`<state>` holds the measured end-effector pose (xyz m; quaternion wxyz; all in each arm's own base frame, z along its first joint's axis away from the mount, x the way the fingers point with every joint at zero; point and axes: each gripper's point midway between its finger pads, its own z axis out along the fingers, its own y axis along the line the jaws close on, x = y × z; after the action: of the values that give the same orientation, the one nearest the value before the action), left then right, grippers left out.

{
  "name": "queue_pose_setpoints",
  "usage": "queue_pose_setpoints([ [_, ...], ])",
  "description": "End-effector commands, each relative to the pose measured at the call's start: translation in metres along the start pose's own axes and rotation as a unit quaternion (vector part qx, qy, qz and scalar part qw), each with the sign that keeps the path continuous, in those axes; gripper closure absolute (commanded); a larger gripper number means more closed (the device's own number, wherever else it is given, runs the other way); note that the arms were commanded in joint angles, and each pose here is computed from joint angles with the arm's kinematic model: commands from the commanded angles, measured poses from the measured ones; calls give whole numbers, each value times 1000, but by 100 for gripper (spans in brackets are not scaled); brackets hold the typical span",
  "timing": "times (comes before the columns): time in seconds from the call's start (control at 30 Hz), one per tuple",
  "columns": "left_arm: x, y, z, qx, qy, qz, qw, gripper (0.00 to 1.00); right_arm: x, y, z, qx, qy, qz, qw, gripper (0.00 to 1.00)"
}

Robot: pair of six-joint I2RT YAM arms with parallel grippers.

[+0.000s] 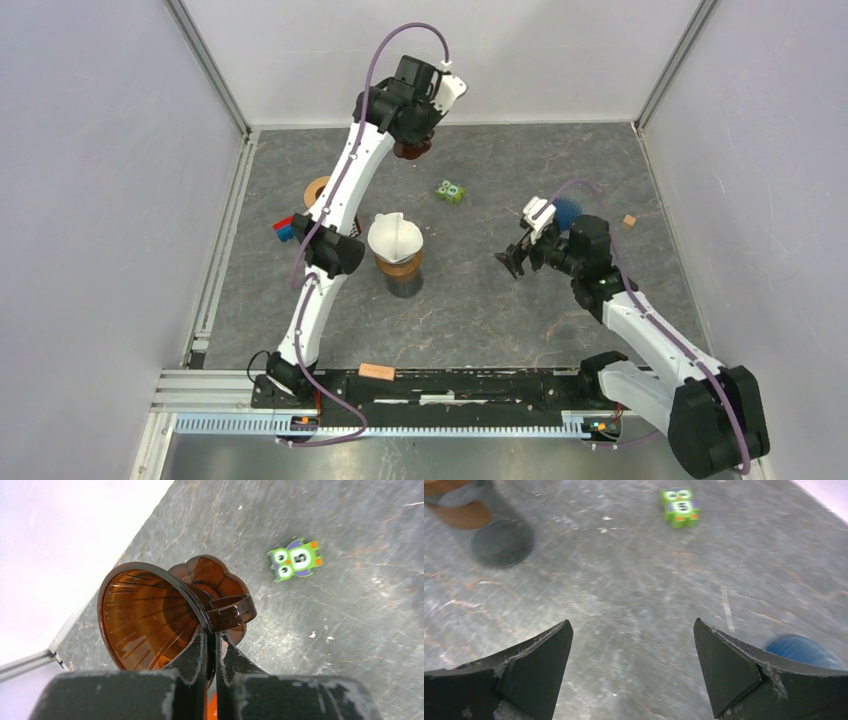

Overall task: Place the coffee filter in the dripper
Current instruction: Pick up the coffee server from the center of the board, then place the coffee server at the center of the board.

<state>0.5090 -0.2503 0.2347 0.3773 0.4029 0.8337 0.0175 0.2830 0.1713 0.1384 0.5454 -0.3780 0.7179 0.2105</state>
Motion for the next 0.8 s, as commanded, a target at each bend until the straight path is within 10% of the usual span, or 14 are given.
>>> queue_pose_setpoints([
  [0.0, -33, -58, -30, 43, -34, 61, 997, 98, -26, -53, -33, 99, 28, 2, 995, 2],
  [0.47, -47, -243, -67, 183, -24, 90, 979, 98, -10, -166, -147, 316, 108, 84, 939, 2],
  [0.77, -28, -293, -54, 184, 12, 132, 974, 98, 26, -200, -161, 342, 144, 122, 921, 3],
])
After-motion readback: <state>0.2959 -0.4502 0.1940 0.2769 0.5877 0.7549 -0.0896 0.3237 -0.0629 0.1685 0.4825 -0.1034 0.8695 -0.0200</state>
